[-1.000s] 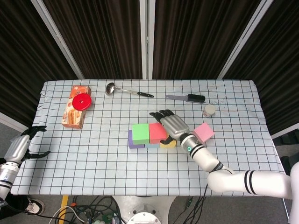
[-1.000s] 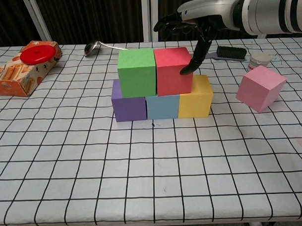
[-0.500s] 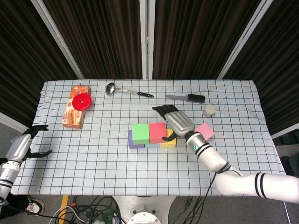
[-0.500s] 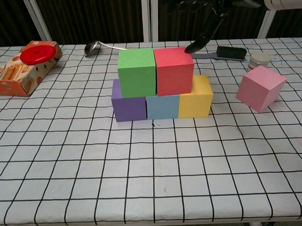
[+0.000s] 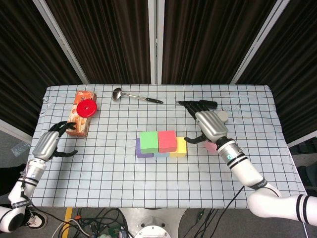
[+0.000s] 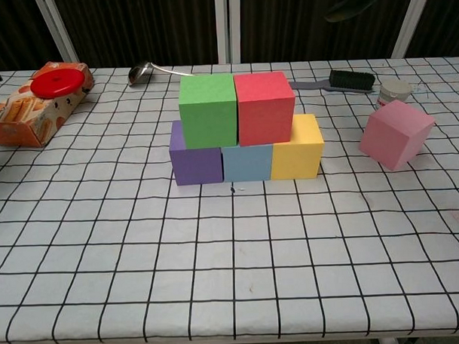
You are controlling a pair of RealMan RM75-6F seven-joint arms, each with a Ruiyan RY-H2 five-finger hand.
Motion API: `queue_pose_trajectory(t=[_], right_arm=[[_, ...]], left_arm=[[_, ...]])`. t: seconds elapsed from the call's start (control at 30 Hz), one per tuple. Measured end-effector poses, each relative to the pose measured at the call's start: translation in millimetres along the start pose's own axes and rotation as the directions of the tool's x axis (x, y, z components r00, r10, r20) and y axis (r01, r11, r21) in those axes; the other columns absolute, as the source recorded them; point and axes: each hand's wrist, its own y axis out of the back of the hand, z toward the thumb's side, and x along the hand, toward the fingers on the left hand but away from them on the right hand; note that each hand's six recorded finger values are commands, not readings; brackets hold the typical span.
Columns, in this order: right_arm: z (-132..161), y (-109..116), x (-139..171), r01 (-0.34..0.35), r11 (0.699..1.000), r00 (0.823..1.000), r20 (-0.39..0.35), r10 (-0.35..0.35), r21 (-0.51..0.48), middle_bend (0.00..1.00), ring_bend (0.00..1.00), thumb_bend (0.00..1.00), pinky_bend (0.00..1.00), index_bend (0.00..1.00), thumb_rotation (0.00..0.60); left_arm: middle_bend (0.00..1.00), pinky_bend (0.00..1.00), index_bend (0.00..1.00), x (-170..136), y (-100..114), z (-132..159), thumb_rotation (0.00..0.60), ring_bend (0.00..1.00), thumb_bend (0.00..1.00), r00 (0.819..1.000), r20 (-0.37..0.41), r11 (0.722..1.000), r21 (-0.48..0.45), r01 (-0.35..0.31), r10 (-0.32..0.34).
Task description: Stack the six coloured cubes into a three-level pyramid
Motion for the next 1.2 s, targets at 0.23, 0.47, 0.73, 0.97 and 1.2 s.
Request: queue_pose_trajectory(t=[0.23, 0.47, 0.73, 0.97, 1.2], right_arm=[[-16, 20, 16, 0.07, 0.996, 0.997, 0.018, -0.069, -0.048, 0.05, 0.0, 0.1, 0.0, 0.0, 0.6], [-37, 33, 32, 0.114, 0.989, 0.993, 0.044, -0.11, -0.091, 0.04, 0.0, 0.1, 0.0, 0.0, 0.6], [-53, 40, 44, 0.127, 0.986, 0.991, 0.054, -0.122, -0.108, 0.04, 0.0, 0.1, 0.0, 0.0, 0.6], [-62, 40, 45, 0.121, 0.986, 0.991, 0.065, -0.113, -0.117, 0.04, 0.0, 0.1, 0.0, 0.0, 0.6], [-67, 41, 47, 0.12, 0.985, 0.991, 0.076, -0.112, -0.121, 0.04, 0.0, 0.1, 0.0, 0.0, 0.6]], left_arm=[[0.25, 0.11, 0.13, 44, -22, 51, 0.6, 0.08, 0.06, 0.999, 0.029, 1.0, -0.002, 0.021, -0.021], [0.25, 0.11, 0.13, 71, -42, 102, 0.6, 0.08, 0.03, 0.998, 0.061, 0.997, -0.08, 0.018, -0.013], [0.25, 0.11, 0.13, 82, -63, 128, 0.6, 0.08, 0.03, 0.996, 0.073, 0.993, -0.101, 0.062, -0.054], [0.25, 0.11, 0.13, 88, -70, 138, 0.6, 0.08, 0.02, 0.994, 0.087, 0.99, -0.112, 0.08, -0.071], [0.25, 0.11, 0.13, 92, -76, 149, 0.6, 0.08, 0.0, 0.989, 0.108, 0.985, -0.13, 0.111, -0.097]])
